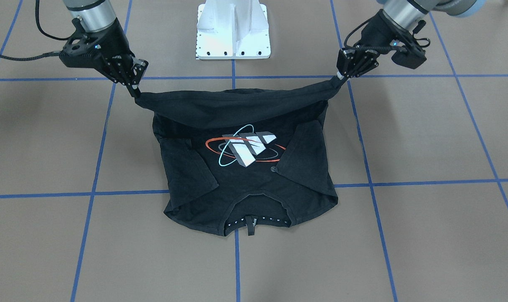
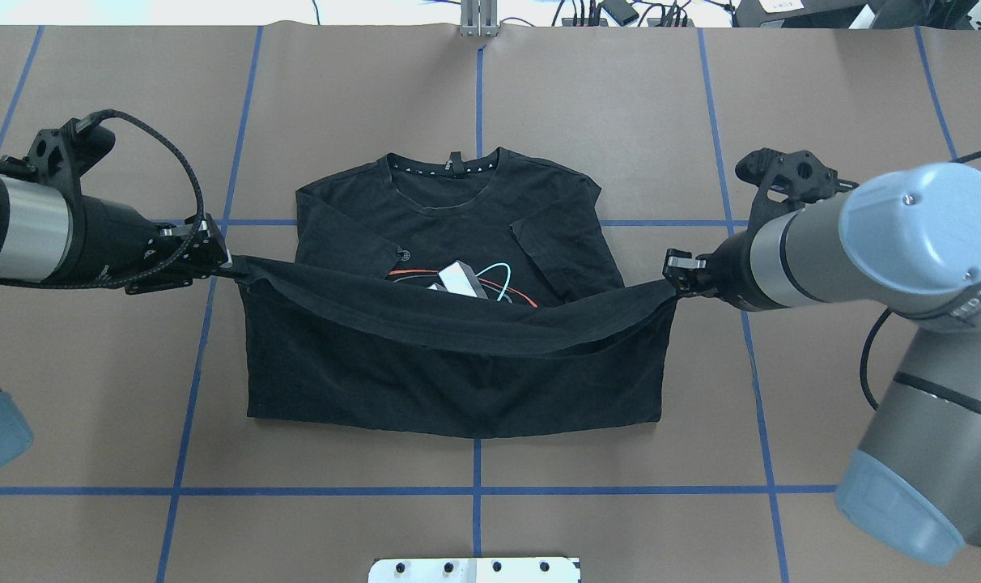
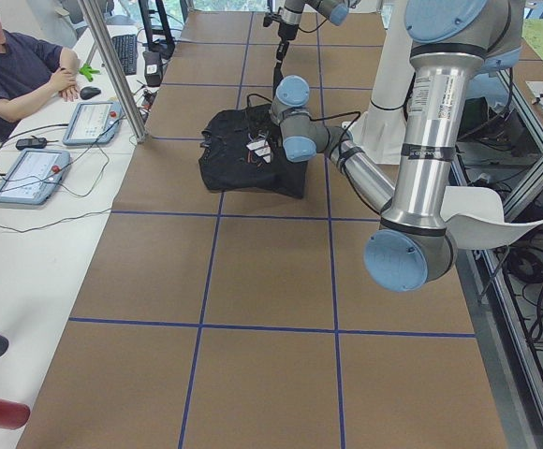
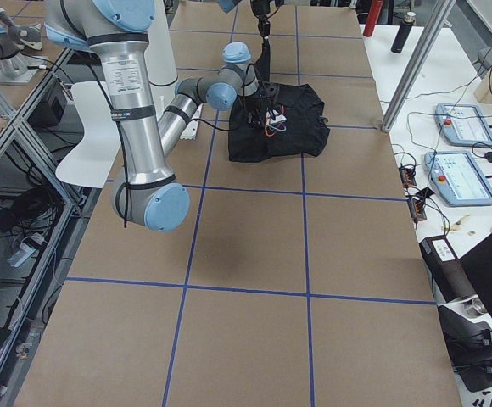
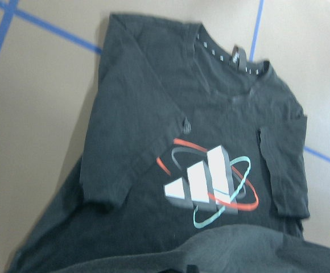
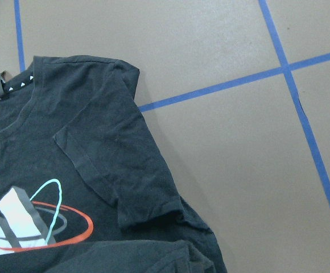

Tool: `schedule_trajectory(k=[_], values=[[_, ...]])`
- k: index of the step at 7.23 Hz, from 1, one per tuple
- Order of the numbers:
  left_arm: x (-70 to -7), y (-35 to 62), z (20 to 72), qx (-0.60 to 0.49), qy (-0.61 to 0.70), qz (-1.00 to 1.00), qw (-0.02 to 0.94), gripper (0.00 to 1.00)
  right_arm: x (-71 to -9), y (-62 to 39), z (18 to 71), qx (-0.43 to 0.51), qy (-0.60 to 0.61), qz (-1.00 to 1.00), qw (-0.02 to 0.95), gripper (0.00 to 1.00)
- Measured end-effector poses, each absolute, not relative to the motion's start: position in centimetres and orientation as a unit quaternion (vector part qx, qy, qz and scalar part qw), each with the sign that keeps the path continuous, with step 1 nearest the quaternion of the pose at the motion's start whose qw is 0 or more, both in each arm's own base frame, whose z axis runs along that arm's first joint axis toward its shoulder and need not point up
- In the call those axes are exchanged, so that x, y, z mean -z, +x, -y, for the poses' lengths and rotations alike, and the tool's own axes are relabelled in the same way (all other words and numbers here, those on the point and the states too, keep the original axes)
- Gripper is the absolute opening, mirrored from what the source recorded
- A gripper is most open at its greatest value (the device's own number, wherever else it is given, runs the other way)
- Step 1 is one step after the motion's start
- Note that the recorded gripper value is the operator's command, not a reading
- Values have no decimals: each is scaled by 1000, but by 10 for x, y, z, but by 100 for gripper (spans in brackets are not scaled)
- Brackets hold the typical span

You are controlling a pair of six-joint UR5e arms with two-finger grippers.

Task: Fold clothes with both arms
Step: 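Carry the hem with both grippers over the shirt toward the collar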

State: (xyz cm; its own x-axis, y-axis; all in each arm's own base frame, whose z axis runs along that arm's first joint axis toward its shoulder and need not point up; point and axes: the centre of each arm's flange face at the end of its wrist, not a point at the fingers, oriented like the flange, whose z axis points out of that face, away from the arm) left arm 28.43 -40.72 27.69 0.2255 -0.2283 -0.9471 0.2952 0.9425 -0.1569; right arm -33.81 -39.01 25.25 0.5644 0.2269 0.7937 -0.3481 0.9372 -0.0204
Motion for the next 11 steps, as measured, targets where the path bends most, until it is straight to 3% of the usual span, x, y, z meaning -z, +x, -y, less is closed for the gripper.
schedule_trajectory(k=[5, 11], values=[[-304, 302, 486, 176, 69, -564, 804, 0, -248, -359, 493, -187, 81, 411, 889, 0], [-357, 367, 563, 183, 87, -499, 843, 0, -274, -419, 569, -173, 71, 362, 913, 0]])
